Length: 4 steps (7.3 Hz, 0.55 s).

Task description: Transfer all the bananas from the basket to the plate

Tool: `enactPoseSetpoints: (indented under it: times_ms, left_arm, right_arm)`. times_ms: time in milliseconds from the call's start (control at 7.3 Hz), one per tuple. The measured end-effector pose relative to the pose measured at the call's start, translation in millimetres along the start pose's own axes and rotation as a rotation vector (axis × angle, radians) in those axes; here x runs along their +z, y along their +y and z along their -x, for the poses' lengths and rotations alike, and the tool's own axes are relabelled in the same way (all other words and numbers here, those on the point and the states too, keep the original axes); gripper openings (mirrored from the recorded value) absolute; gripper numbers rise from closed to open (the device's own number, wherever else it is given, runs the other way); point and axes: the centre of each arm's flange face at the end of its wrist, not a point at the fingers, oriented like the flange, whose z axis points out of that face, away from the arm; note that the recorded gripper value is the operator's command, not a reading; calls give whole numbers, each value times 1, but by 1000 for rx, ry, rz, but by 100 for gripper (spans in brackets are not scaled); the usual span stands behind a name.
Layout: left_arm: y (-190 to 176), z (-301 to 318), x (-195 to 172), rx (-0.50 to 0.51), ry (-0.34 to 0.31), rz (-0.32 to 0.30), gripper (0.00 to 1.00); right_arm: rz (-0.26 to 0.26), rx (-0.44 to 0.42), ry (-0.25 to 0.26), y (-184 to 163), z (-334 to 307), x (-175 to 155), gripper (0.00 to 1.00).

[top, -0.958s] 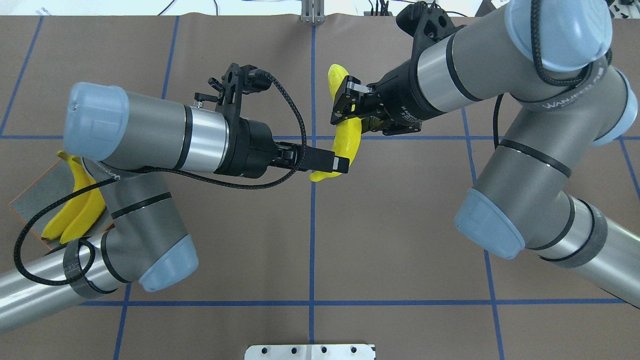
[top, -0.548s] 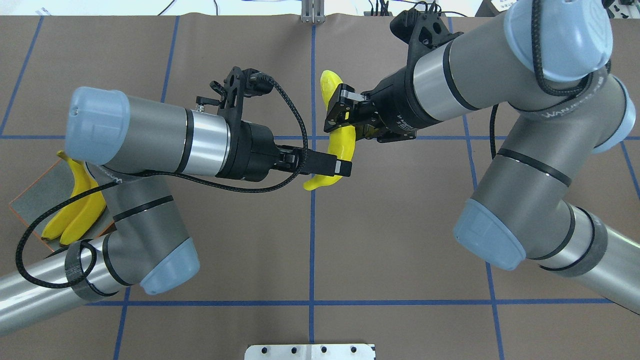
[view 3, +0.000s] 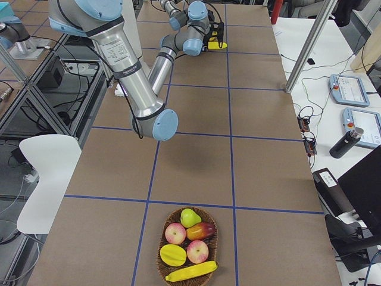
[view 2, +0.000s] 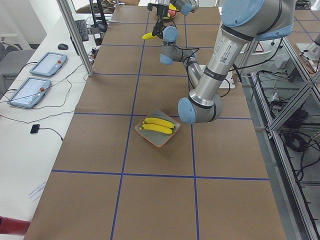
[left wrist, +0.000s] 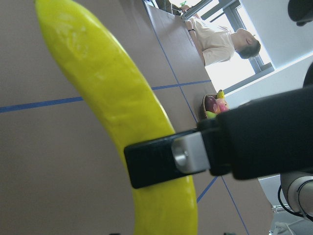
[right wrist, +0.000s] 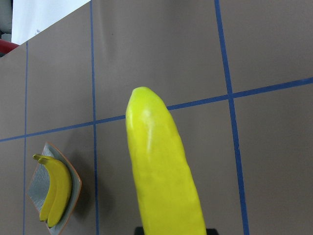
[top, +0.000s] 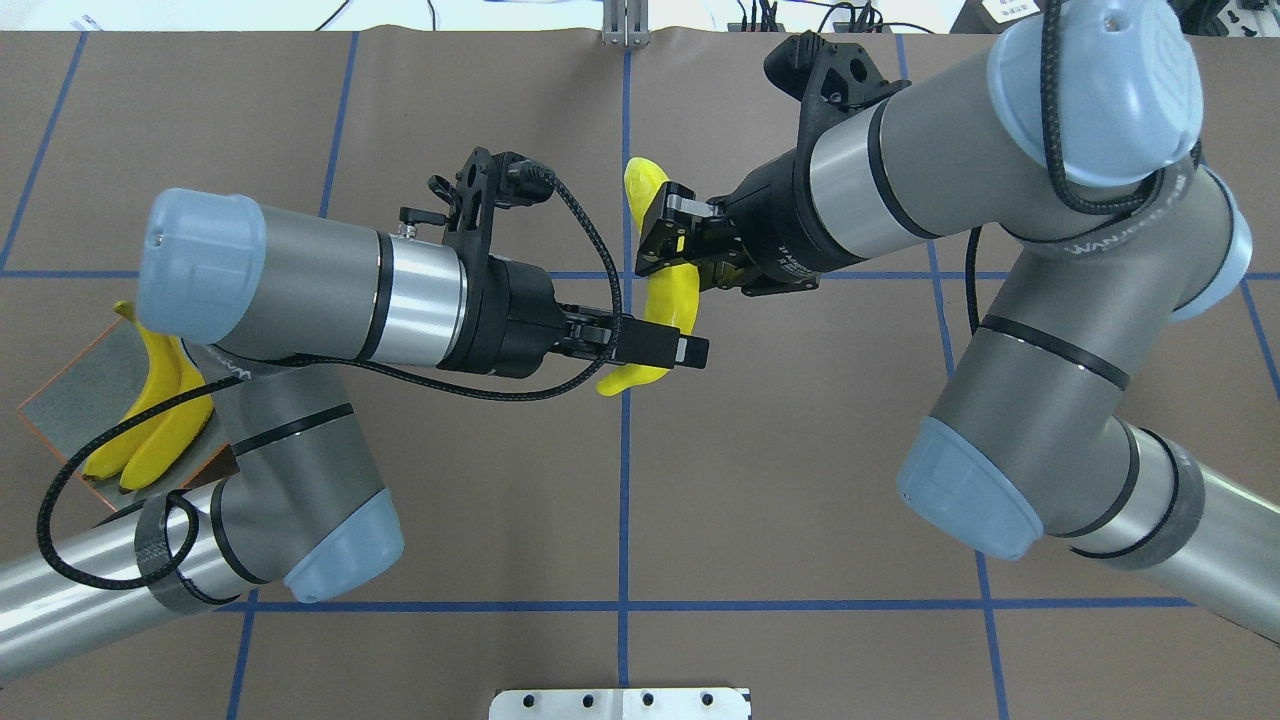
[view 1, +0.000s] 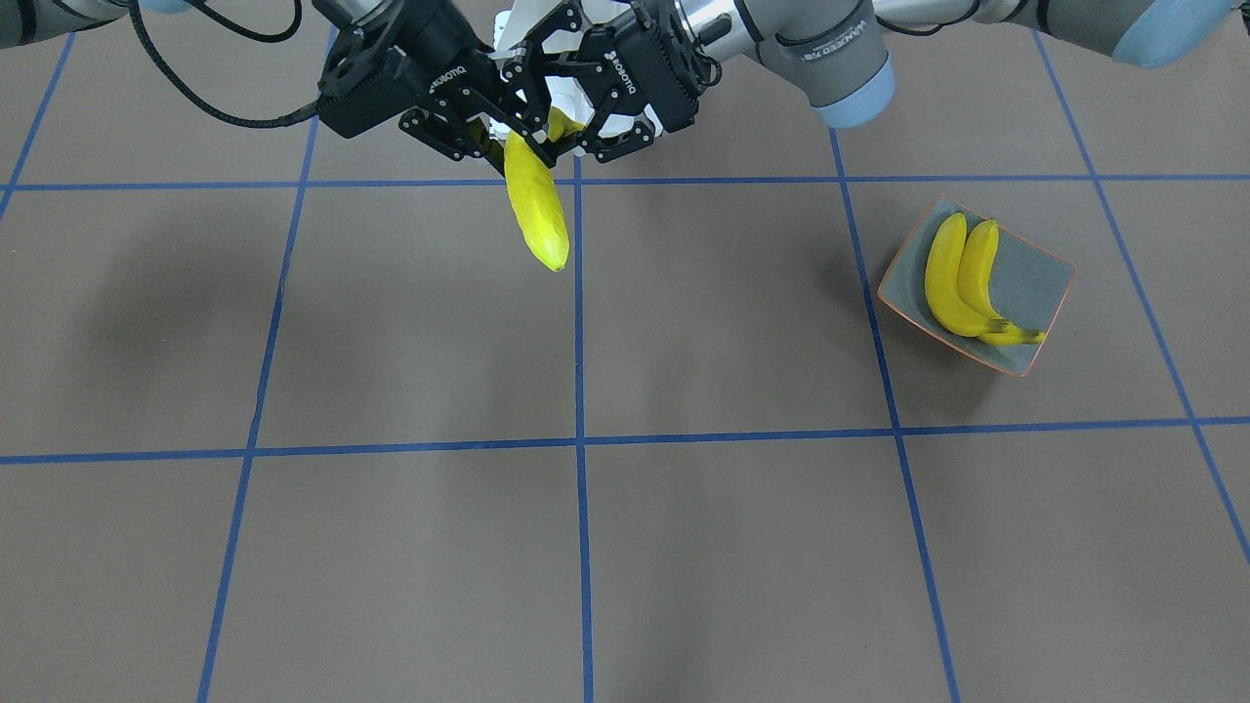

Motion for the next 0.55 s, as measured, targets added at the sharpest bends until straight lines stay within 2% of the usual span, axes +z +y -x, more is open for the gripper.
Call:
enactPoseSetpoints:
  times_ms: [137, 274, 548]
  left_arm:
    - [2, -1, 1, 0, 3, 3, 0]
    - [3, -2, 2, 0, 6, 6, 0]
    - [6, 2, 2, -4, 0, 9, 0]
  right_arm:
    - [1, -3, -5, 1, 1, -1, 46]
    - [1, -7, -11, 3, 3, -4, 99]
    - [-22, -24, -29, 5, 8, -13, 100]
